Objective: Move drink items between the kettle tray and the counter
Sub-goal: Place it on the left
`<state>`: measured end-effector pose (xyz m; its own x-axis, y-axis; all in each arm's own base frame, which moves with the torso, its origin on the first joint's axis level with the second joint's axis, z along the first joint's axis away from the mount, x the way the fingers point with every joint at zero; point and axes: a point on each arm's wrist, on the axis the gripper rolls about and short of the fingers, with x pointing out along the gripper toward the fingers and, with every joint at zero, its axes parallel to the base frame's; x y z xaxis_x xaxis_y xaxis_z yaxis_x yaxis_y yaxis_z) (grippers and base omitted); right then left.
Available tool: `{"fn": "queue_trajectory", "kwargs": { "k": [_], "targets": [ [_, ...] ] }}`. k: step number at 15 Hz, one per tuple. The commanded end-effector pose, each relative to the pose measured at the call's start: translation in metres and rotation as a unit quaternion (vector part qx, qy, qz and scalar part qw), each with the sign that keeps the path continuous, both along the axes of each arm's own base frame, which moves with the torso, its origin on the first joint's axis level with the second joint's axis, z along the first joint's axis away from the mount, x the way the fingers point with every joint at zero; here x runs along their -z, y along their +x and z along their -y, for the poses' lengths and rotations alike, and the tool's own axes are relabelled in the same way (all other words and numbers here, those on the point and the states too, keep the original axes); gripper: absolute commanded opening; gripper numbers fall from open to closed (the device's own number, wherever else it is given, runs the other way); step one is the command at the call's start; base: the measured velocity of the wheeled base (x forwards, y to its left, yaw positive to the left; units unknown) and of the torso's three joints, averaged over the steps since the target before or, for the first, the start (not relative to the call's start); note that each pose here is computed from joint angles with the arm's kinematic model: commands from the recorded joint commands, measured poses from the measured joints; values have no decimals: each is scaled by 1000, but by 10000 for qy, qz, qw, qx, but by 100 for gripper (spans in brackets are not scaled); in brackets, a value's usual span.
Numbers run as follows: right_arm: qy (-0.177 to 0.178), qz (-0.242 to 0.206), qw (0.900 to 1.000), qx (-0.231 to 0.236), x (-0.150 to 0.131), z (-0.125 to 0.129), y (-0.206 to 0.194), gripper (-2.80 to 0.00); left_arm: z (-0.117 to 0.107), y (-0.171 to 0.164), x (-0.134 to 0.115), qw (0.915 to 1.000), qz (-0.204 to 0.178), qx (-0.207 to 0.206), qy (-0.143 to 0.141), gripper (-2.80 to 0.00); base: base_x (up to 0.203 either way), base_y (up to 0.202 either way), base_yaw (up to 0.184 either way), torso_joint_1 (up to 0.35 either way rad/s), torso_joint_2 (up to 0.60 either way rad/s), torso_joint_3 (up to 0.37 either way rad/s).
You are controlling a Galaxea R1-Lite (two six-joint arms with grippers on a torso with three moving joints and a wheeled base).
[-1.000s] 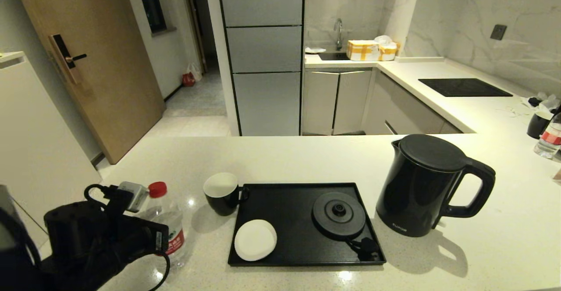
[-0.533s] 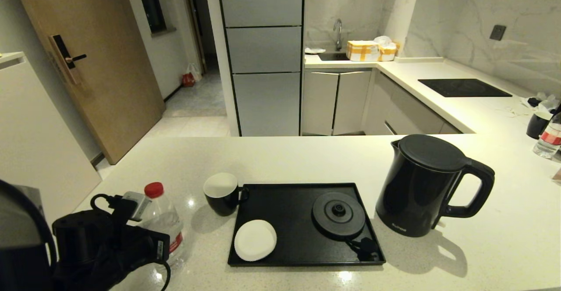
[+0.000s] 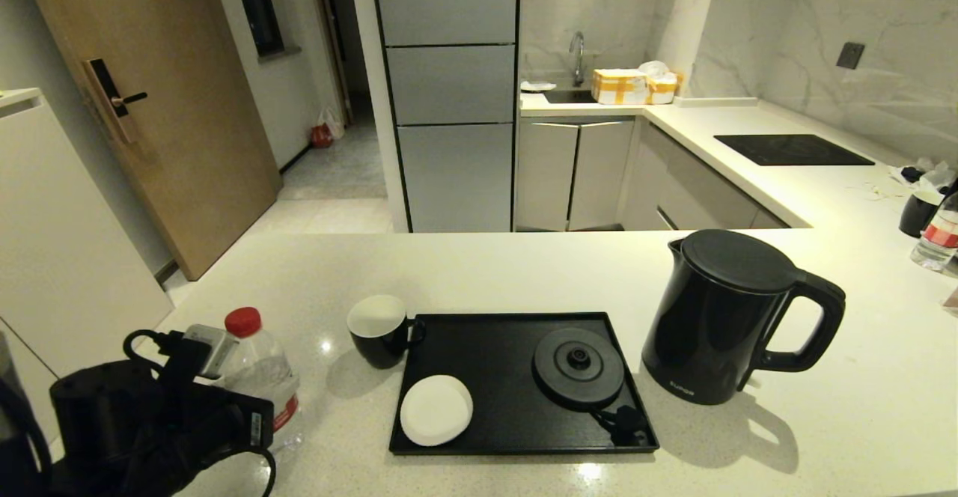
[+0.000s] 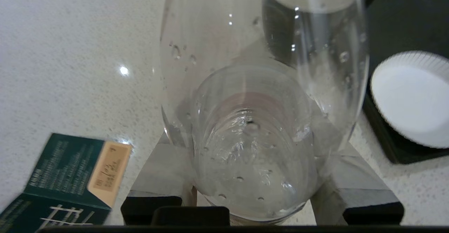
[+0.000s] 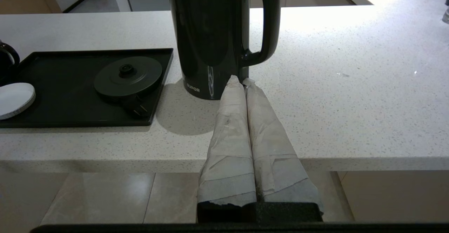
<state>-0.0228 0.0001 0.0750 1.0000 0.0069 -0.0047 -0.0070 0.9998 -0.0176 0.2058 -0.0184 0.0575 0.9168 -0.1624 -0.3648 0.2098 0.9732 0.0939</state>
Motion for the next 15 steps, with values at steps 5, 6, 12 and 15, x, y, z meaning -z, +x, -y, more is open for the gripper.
{"fn": "queue_trajectory", "kwargs": {
  "k": [5, 6, 12, 15],
  "targets": [
    [-4, -15, 10000, -11, 0, 0, 0, -280, 0, 9, 5, 9999, -10, -121, 8, -280, 0, 0, 0, 0, 0, 0],
    [-4, -15, 10000, -11, 0, 0, 0, -280, 0, 16, 8, 9999, -11, -130, 14, -280, 0, 0, 0, 0, 0, 0],
    [-4, -15, 10000, -4, 0, 0, 0, -280, 0, 38, 18, 9997, -28, -225, 10, -280, 0, 0, 0, 0, 0, 0],
    [-4, -7, 10000, -4, 0, 0, 0, -280, -2, 41, 26, 9995, -164, -263, 13, -280, 0, 0, 0, 0, 0, 0]
  ]
}}
